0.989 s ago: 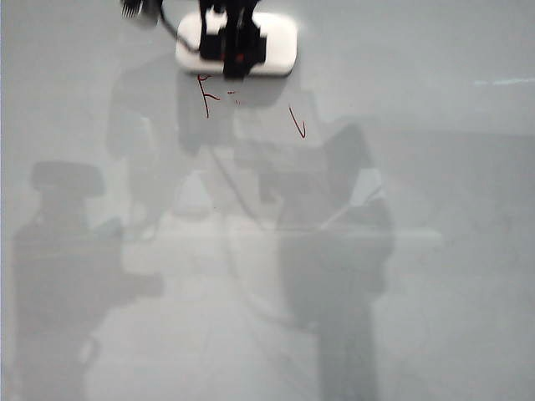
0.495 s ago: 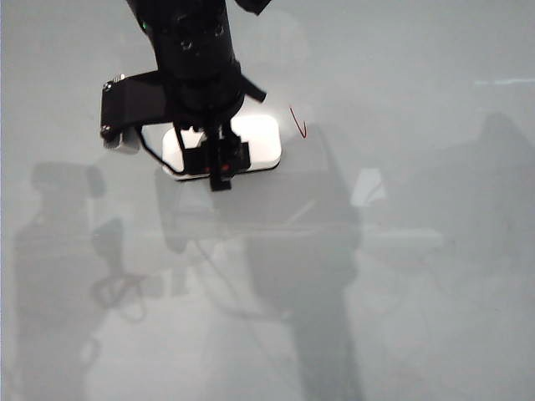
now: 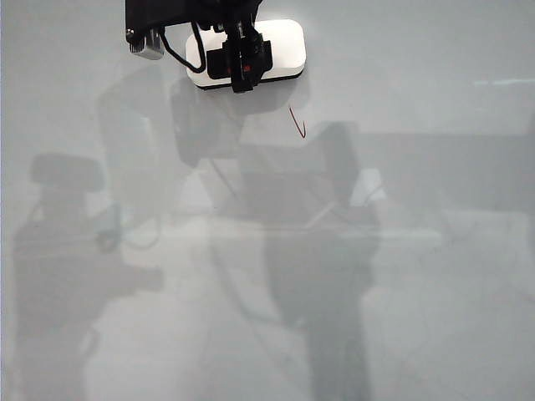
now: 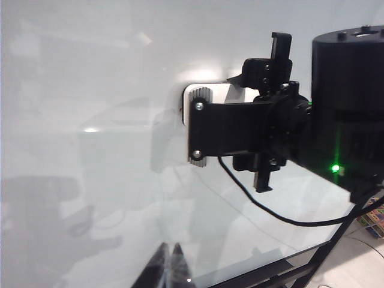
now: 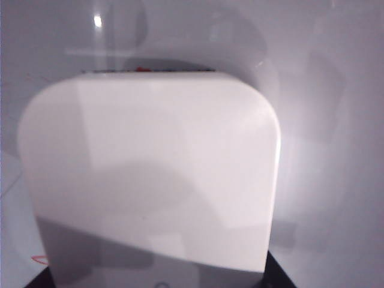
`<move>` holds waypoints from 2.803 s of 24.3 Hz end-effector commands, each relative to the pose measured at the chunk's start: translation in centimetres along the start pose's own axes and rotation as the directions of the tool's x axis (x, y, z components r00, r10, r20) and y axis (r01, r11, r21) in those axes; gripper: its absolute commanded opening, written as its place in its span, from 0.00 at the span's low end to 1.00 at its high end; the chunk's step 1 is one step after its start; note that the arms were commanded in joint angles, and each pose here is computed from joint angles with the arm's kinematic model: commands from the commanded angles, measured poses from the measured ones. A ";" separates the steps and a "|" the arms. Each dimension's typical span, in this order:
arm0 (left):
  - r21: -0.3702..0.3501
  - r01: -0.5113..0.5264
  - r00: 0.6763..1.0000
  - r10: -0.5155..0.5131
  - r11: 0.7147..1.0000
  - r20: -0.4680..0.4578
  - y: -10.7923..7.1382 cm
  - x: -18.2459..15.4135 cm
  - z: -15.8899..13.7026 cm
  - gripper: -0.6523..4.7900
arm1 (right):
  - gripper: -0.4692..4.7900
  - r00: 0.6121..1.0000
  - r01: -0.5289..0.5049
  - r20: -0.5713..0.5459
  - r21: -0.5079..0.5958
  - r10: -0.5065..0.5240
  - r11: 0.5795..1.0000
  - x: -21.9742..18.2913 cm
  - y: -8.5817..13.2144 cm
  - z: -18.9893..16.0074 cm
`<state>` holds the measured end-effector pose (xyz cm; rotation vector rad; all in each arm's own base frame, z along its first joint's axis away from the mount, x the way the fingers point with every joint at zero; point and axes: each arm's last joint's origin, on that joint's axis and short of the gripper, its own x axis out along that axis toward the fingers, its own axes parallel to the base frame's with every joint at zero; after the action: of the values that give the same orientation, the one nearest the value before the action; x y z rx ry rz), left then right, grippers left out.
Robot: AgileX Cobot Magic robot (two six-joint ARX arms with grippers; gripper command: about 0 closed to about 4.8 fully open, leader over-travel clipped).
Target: Grab the whiteboard eraser that is attached to the surface of the whiteboard and use it to clean the writing on the whiteboard.
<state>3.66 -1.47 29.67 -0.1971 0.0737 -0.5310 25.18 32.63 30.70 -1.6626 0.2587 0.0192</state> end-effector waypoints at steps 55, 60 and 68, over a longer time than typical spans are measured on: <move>0.031 -0.079 0.995 0.076 0.996 0.069 0.1 -0.1 0.6 0.11 | 0.43 0.990 -0.103 0.108 0.114 0.091 0.988 -1.2 4.9 -11.2; 0.030 -0.079 0.995 0.077 0.996 0.070 0.1 -0.1 0.6 0.11 | 0.43 0.989 -0.036 0.145 0.157 0.013 0.987 0.1 3.9 -11.3; 0.030 -0.078 0.995 0.076 0.996 0.069 0.1 -0.1 0.6 0.11 | 0.43 0.977 -0.088 0.205 0.106 0.065 0.990 1.8 6.3 -9.4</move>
<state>3.78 -1.24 30.09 -0.1868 0.0206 -0.4440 24.21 22.32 25.39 -1.5354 0.1782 0.2356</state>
